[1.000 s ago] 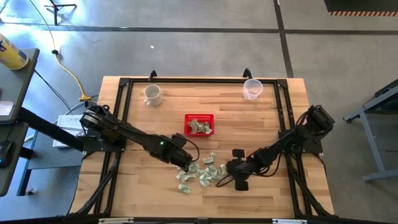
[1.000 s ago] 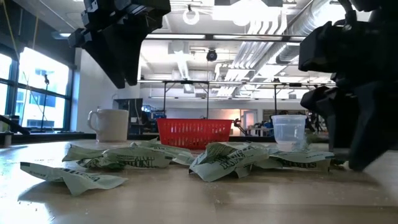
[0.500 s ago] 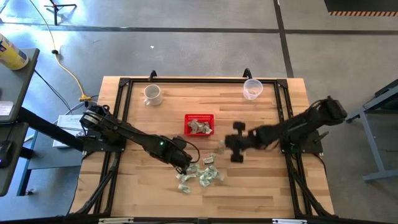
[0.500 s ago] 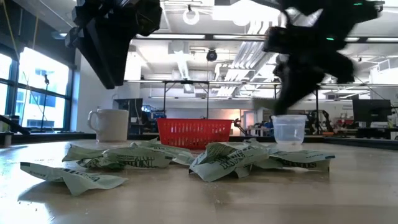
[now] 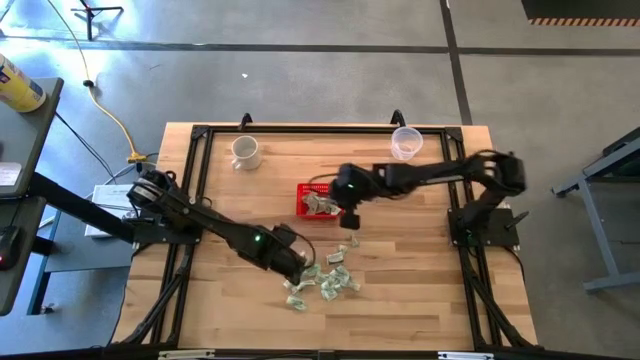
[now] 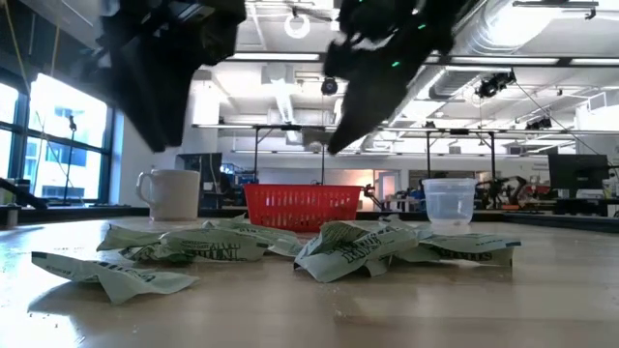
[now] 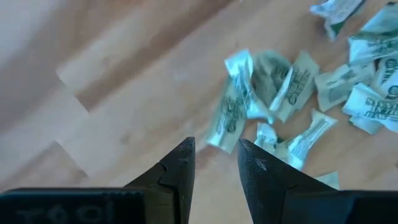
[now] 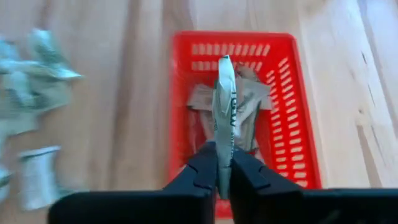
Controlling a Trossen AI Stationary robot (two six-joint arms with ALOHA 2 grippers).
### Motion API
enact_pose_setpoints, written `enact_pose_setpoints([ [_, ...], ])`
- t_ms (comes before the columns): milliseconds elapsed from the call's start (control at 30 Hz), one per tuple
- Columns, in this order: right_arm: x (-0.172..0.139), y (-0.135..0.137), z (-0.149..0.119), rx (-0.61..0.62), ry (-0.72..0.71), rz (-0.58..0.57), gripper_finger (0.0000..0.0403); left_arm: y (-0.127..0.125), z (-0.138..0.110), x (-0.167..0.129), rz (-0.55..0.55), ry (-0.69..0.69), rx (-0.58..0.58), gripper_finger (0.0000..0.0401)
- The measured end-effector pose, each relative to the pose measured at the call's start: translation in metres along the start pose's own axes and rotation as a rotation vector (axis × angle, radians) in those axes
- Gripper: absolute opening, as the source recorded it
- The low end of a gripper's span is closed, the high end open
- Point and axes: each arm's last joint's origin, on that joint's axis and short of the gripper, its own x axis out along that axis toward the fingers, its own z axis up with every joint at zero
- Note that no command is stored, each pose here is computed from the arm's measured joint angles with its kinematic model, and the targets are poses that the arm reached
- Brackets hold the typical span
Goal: Pick and place items into bin
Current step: Put the stevia packet into the red bin
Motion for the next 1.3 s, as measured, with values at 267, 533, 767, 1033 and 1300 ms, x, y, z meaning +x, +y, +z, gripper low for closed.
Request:
enact_pose_setpoints([
  [267, 0.022, -0.015, 0.001, -0.018, 0.121, -0.008, 0.0134, 0.003, -0.037, 0.022, -0.058, 0.009, -0.232, 0.0154],
  [533, -0.014, -0.008, 0.003, -0.038, 0.147, 0.003, 0.03, 0.007, -0.029, 0.03, -0.055, 0.025, -0.142, 0.0195],
  [767, -0.048, 0.002, -0.001, -0.068, 0.183, -0.043, 0.038, 0.006, -0.006, 0.04, -0.077, 0.01, 0.024, 0.0305],
  [1033, -0.062, 0.006, -0.047, 0.046, 0.239, -0.069, 0.0389, 0.008, 0.006, 0.055, -0.079, 0.083, 0.174, 0.0327],
  [1300, -0.068, 0.019, -0.088, 0.218, 0.241, -0.076, 0.0389, 0.0, 0.004, 0.077, -0.094, 0.119, 0.301, 0.0269],
])
